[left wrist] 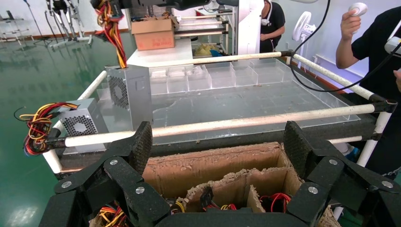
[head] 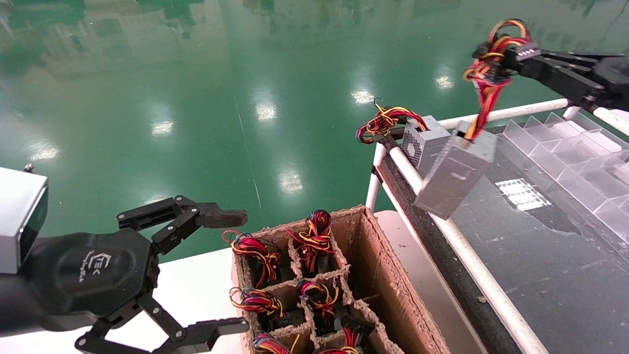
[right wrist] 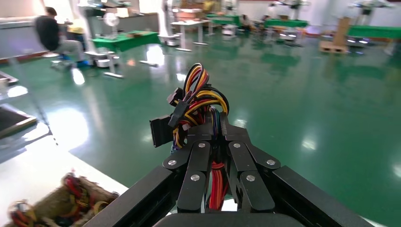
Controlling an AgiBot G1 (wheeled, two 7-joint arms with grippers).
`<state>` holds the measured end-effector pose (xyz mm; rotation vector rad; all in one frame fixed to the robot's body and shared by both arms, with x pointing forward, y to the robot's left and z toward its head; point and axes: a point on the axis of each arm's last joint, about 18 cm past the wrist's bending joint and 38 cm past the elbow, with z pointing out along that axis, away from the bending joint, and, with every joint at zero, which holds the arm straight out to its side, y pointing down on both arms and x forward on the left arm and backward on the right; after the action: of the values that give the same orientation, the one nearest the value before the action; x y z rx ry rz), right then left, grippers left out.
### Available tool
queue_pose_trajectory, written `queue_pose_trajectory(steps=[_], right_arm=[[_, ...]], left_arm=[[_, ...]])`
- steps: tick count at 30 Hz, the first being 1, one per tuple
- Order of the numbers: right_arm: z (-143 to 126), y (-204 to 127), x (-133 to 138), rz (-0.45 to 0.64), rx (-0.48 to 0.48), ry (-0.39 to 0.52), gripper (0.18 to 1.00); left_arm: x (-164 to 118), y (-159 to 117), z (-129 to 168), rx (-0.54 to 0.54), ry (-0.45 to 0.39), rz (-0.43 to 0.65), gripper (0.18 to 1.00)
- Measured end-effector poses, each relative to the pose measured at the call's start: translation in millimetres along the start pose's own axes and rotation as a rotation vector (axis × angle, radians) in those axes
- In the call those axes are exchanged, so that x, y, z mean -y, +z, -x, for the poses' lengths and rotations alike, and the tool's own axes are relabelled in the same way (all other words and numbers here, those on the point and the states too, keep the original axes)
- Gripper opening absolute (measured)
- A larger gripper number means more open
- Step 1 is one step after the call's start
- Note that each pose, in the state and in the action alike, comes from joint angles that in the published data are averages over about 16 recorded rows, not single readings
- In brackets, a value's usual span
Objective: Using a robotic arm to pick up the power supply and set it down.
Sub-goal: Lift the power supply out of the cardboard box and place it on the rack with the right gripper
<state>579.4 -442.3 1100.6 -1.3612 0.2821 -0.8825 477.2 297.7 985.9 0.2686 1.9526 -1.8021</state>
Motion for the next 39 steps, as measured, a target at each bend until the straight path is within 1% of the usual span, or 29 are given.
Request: queue_pose_trajectory(steps=[5, 9, 15, 20, 29, 39], right_arm=[[-15.3, -17.8, -9.3, 0.020, -0.088, 0.005, 0.215], [-29.6, -26.0, -16.5, 0.038, -0.171, 0.004, 0.215], [-50.2, -27.3, -27.0, 0.071, -0.288, -0.003, 0.215], [-62.6, -22.4, -34.9, 0.099, -0.359, -0.013, 0.215], [-71.2, -8.2, -45.3, 0.132, -0.408, -0.024, 0.215], [-70.2, 12.6, -49.8, 0.142, -0.404, -0.022, 0.215]], left_arm=[[0.0, 0.0, 0.0, 0.000, 0.000, 0.000, 1.001], [0.0, 0.0, 0.0, 0.000, 0.000, 0.000, 1.001], [0.0, 0.0, 0.0, 0.000, 0.000, 0.000, 1.001], [0.0, 0.0, 0.0, 0.000, 0.000, 0.000, 1.001], [0.0, 0.0, 0.0, 0.000, 0.000, 0.000, 1.001], [0.0, 0.0, 0.0, 0.000, 0.000, 0.000, 1.001]])
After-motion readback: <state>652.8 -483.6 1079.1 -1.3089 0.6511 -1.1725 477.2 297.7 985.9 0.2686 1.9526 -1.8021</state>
